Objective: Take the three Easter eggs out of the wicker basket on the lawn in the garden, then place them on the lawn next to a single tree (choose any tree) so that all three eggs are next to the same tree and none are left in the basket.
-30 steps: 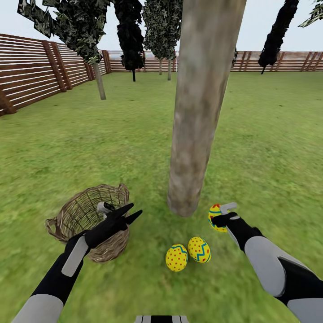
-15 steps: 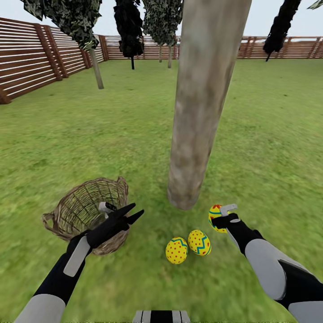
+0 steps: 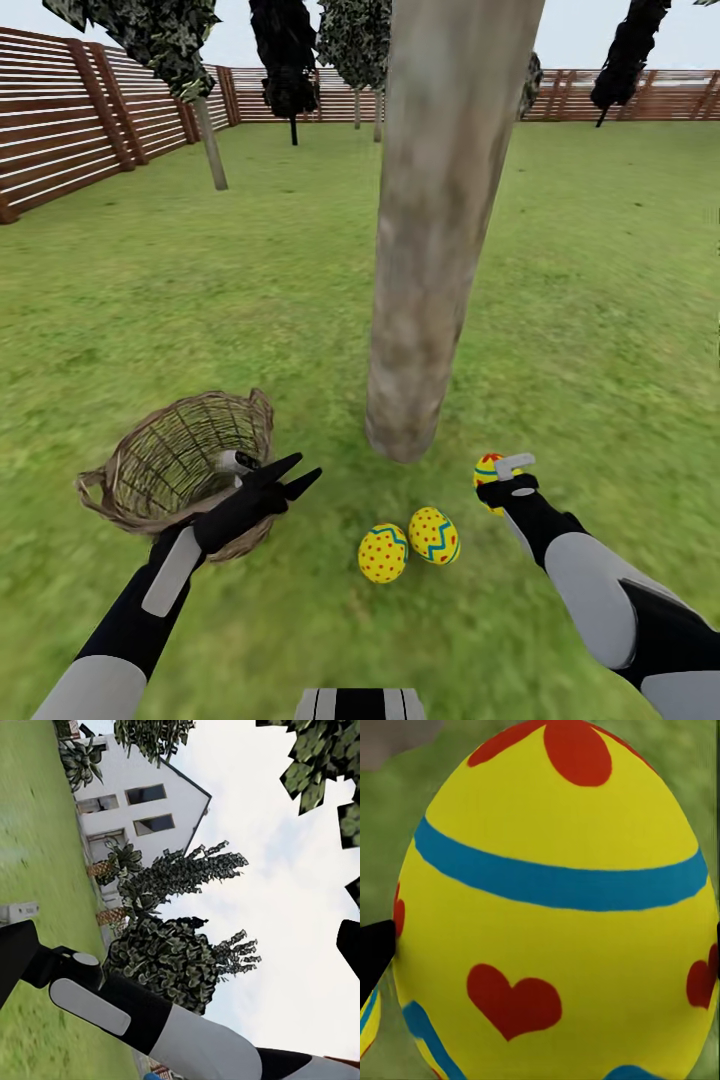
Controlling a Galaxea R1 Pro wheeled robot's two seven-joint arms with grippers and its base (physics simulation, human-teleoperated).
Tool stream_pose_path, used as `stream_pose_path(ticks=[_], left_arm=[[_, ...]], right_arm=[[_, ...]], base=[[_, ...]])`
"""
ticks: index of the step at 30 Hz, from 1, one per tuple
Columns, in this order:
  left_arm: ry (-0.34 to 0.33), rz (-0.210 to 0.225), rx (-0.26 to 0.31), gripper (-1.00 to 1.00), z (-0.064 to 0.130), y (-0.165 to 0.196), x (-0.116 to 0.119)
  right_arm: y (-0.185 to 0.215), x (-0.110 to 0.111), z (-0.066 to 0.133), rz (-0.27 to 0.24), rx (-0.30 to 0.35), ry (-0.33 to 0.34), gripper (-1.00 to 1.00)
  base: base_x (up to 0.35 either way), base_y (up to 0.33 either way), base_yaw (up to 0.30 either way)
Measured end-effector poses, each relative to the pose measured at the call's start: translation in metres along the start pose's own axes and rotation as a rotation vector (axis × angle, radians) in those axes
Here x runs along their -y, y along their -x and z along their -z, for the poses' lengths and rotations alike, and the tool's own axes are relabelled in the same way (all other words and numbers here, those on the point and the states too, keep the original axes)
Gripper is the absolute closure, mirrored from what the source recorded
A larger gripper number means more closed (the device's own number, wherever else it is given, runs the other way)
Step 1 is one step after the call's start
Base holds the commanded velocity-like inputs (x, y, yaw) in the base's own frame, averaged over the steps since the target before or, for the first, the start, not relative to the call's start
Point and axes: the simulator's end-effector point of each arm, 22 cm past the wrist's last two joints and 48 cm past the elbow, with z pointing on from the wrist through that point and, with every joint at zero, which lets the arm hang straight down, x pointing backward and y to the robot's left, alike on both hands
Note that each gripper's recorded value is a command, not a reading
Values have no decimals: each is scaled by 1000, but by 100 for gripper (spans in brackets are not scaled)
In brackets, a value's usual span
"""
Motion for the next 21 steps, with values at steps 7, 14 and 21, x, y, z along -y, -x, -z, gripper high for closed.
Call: stream_pose_path(ticks=[7, 14, 21], left_arm=[[0, 0, 1, -100, 0, 0, 0], [15, 24, 9, -100, 4, -1, -9], [23, 38, 14, -100, 7, -2, -16]], right_arm=[[0, 0, 0, 3, -2, -2, 100], [0, -1, 0, 4, -2, -2, 100], [-5, -2, -3, 4, -10, 0, 100]], base=[[0, -226, 120], [0, -7, 278], [0, 0, 29]])
